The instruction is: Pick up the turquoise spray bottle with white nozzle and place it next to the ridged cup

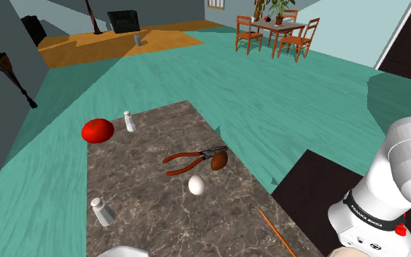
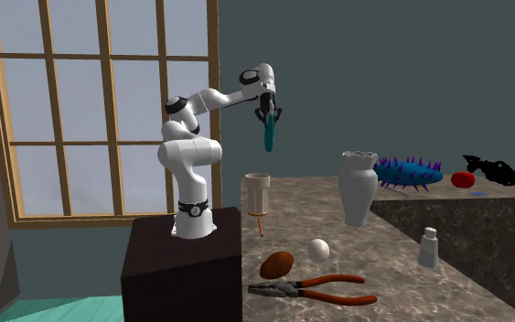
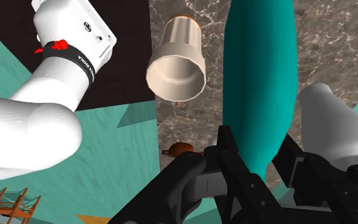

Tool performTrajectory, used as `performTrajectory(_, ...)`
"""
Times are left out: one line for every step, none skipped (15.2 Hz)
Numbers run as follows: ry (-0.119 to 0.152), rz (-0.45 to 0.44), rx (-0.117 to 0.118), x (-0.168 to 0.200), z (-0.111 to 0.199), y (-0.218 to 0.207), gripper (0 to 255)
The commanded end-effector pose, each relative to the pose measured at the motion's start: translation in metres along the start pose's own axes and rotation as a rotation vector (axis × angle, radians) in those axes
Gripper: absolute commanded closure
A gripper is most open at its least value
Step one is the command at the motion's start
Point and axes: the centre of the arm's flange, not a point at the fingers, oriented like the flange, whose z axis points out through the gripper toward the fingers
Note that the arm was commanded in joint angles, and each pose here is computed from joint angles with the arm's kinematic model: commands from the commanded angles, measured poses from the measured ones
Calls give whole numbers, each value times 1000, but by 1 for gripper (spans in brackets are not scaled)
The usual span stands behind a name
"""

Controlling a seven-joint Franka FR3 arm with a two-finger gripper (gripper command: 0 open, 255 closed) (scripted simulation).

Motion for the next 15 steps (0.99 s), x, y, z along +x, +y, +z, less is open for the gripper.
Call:
performTrajectory(0, 0, 0, -5, 10, 0, 255)
performTrajectory(0, 0, 0, -7, 14, 0, 255)
performTrajectory(0, 0, 0, -10, 19, 0, 255)
performTrajectory(0, 0, 0, -12, 23, 0, 255)
performTrajectory(0, 0, 0, -15, 28, 0, 255)
performTrajectory(0, 0, 0, -17, 33, 0, 255)
performTrajectory(0, 0, 0, -20, 37, 0, 255)
performTrajectory(0, 0, 0, -22, 42, 1, 255)
performTrajectory(0, 0, 0, -25, 47, 1, 255)
performTrajectory(0, 0, 0, -27, 51, 1, 255)
performTrajectory(0, 0, 0, -30, 56, 1, 255)
performTrajectory(0, 0, 0, -32, 61, 1, 255)
performTrajectory(0, 0, 0, -35, 65, 1, 255)
performTrajectory(0, 0, 0, -37, 70, 1, 255)
performTrajectory(0, 0, 0, -40, 75, 1, 255)
